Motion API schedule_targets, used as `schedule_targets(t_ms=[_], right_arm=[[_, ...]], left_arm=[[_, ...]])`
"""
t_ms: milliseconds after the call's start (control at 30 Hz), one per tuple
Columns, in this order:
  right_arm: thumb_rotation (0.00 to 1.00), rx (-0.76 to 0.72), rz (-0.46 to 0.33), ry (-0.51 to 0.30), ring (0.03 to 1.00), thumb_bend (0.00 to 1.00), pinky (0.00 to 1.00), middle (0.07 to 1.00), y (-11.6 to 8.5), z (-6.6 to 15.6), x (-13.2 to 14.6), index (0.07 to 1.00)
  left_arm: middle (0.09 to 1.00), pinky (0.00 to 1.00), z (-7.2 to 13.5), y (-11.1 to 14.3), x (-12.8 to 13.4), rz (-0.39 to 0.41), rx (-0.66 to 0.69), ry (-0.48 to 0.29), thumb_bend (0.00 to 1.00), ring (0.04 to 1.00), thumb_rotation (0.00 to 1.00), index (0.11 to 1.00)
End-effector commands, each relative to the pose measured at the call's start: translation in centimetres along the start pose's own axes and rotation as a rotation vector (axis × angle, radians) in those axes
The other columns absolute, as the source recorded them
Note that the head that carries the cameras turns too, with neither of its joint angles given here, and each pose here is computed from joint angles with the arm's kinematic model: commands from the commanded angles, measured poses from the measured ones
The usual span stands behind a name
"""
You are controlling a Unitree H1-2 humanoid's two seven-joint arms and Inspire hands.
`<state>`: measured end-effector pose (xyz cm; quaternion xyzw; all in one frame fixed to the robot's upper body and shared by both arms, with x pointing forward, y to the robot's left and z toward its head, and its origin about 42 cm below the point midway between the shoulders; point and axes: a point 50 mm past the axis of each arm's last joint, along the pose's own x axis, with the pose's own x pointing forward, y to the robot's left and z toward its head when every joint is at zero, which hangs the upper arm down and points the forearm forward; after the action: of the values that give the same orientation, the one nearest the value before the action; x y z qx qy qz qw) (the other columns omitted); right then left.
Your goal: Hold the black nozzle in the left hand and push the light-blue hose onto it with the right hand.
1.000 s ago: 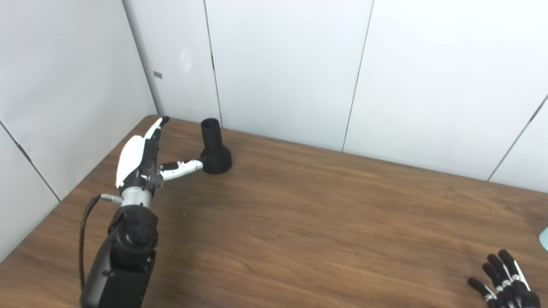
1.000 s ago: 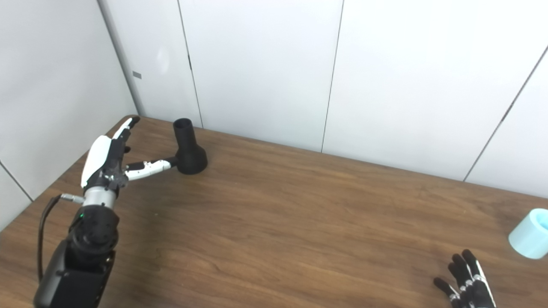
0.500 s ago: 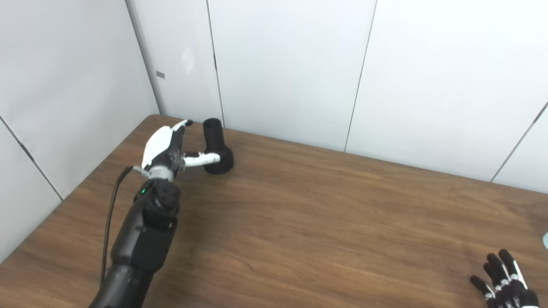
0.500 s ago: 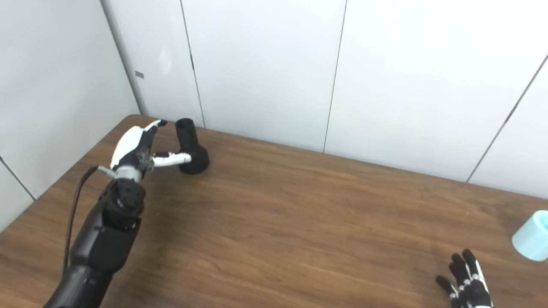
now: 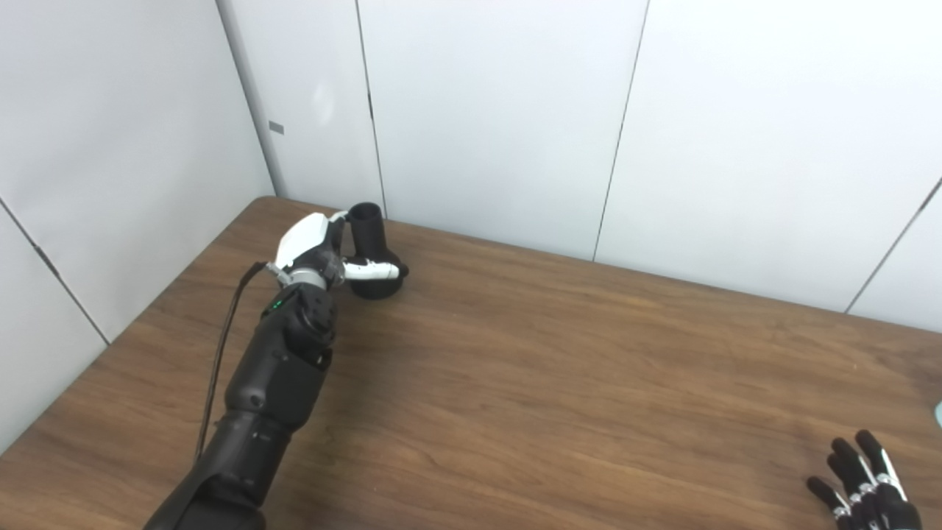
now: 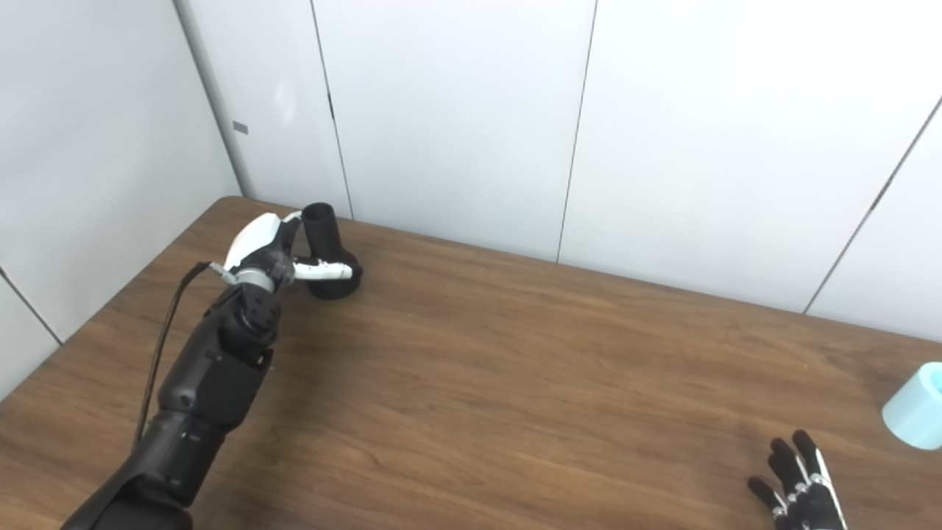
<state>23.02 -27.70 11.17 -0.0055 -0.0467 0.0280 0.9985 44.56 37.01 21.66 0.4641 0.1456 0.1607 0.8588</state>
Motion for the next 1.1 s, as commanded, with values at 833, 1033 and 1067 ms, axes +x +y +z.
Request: schedule_targets(t_ms=[833, 1033, 1067], right_arm=[[0.99, -0.010, 0.013, -0.047, 0.941, 0.64, 0.90, 0.913, 0.4, 1.4, 0.1, 0.973], [0.99, 0.008, 0.010, -0.039, 0.927, 0.63, 0.90, 0.897, 0.6, 1.5, 0.0, 0.974], [0.98, 0.009, 0.010, -0.039, 0.927, 0.63, 0.91, 0.896, 0.6, 1.5, 0.0, 0.973]], left_arm=[[0.794, 0.93, 3.4, 0.0, 1.3, 0.074, 0.068, 0.024, 0.83, 0.867, 0.16, 0.640], [0.618, 0.65, 3.5, -0.1, 0.7, 0.156, -0.014, -0.019, 0.52, 0.650, 0.04, 0.487], [0.590, 0.62, 3.5, -0.1, 0.7, 0.161, -0.014, -0.024, 0.52, 0.628, 0.02, 0.481]])
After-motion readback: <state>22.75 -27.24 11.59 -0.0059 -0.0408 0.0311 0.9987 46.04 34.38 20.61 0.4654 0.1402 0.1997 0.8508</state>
